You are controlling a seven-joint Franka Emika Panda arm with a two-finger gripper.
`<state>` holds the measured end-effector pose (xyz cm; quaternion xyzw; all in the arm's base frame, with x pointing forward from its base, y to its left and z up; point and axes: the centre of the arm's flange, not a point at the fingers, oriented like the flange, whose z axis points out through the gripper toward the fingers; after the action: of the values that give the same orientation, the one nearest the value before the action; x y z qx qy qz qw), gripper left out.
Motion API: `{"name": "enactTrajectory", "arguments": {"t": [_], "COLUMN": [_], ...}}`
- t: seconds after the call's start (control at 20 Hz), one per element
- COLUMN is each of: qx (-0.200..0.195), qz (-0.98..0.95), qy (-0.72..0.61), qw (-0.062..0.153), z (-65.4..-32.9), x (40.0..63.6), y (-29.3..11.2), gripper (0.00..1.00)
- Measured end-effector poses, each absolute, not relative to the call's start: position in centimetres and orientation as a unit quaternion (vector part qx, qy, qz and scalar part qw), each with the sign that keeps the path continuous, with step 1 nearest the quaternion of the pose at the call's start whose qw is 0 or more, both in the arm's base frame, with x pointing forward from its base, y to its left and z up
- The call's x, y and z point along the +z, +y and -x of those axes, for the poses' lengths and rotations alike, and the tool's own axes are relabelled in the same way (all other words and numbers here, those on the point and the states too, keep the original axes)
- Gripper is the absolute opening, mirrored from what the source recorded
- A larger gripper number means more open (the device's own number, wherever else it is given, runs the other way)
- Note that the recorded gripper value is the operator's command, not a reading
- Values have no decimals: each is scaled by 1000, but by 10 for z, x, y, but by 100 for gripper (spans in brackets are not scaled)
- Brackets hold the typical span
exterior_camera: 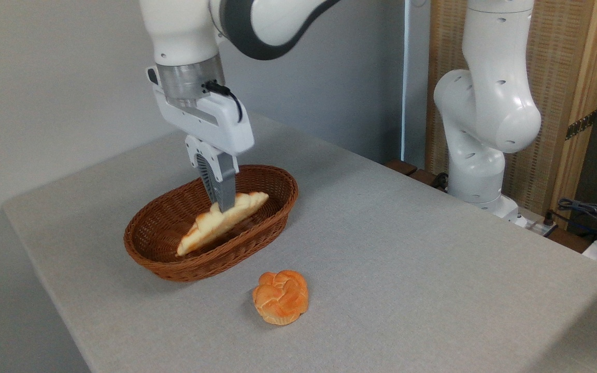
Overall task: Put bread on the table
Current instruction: 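Lift the braided bread up out of the basket, then carry the bread beside the basket and lower it onto the table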
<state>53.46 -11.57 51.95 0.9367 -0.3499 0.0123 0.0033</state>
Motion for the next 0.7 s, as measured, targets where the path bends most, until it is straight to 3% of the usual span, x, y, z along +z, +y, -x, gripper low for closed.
{"name": "enactTrajectory", "arguments": {"t": [0.25, 0.3, 0.35, 0.4, 0.45, 0.5, 0.7], "qx": [1, -4, -8, -12, -17, -24, -46], "qz": [-932, -930, -927, -925, -923, -921, -915], "qy": [-361, -368, -375, -380, -383, -388, -401], "qw": [10, 12, 14, 16, 17, 14, -2], "z": [-541, -540, -540, -539, -538, -538, -539], "x": [520, 519, 517, 514, 511, 506, 491], "y": [-37, -27, -20, -17, -16, -16, -14], "gripper": [3, 23, 25, 43, 92, 100, 100]}}
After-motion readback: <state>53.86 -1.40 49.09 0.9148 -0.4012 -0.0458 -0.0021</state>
